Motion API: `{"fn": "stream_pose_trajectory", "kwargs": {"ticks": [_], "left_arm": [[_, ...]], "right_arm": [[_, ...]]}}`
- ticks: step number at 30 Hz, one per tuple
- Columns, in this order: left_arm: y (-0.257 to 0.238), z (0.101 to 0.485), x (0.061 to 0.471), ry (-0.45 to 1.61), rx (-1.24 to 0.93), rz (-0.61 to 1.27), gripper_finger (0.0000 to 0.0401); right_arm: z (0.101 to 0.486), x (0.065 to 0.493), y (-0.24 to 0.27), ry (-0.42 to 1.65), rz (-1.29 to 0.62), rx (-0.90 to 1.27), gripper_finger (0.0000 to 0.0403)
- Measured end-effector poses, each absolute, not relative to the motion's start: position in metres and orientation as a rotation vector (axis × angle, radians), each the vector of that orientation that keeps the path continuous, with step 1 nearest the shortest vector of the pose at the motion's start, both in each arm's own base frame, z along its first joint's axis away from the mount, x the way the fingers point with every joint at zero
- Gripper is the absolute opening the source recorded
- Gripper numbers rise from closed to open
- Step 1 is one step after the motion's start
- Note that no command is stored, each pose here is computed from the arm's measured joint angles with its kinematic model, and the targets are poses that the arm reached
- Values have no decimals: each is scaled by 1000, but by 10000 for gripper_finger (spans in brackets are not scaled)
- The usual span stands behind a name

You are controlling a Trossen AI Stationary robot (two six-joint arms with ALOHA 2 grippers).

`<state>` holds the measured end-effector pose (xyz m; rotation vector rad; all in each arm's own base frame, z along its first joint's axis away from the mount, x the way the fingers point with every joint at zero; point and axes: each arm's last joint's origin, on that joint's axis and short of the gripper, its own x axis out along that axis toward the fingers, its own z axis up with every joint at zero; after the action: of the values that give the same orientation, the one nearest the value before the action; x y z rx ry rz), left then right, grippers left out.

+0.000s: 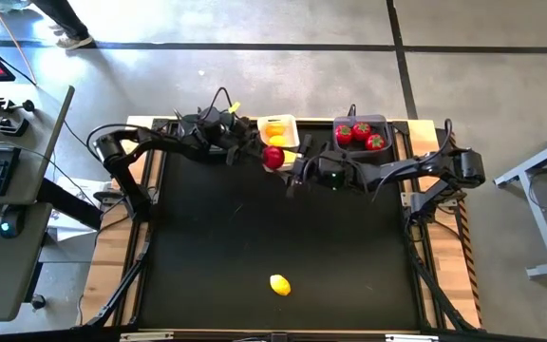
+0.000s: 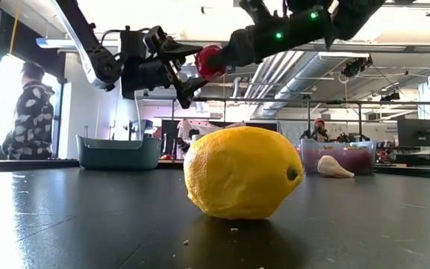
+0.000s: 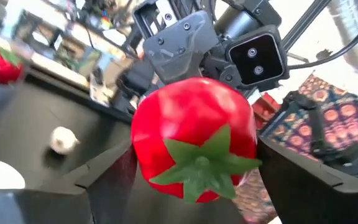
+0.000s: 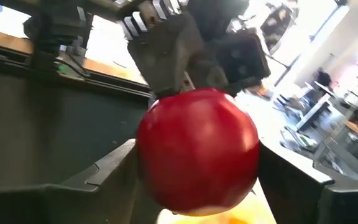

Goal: Sort produce into baskets
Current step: Put the red tomato into the transparent bin

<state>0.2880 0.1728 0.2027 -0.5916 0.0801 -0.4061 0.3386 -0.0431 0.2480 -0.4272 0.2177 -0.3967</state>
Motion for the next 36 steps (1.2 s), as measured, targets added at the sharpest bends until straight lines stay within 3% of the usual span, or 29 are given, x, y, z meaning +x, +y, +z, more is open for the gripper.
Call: {"fn": "stream_pose_trajectory", "kwargs": {"ticks": [9, 14, 25, 36], "left_arm": [[190, 203, 279, 15, -431, -292, 310], [192, 203, 278, 2, -381, -270, 311], [192, 203, 278, -12, -298, -257, 312], [193, 203, 278, -16, -314, -227, 312]], "right_arm": [[276, 347, -63, 366, -485, -311, 266], [288, 340, -84, 563, -551, -297, 266], [310, 254, -138, 927, -690, 11, 266], [285, 203, -171, 1128, -811, 368, 266]]}}
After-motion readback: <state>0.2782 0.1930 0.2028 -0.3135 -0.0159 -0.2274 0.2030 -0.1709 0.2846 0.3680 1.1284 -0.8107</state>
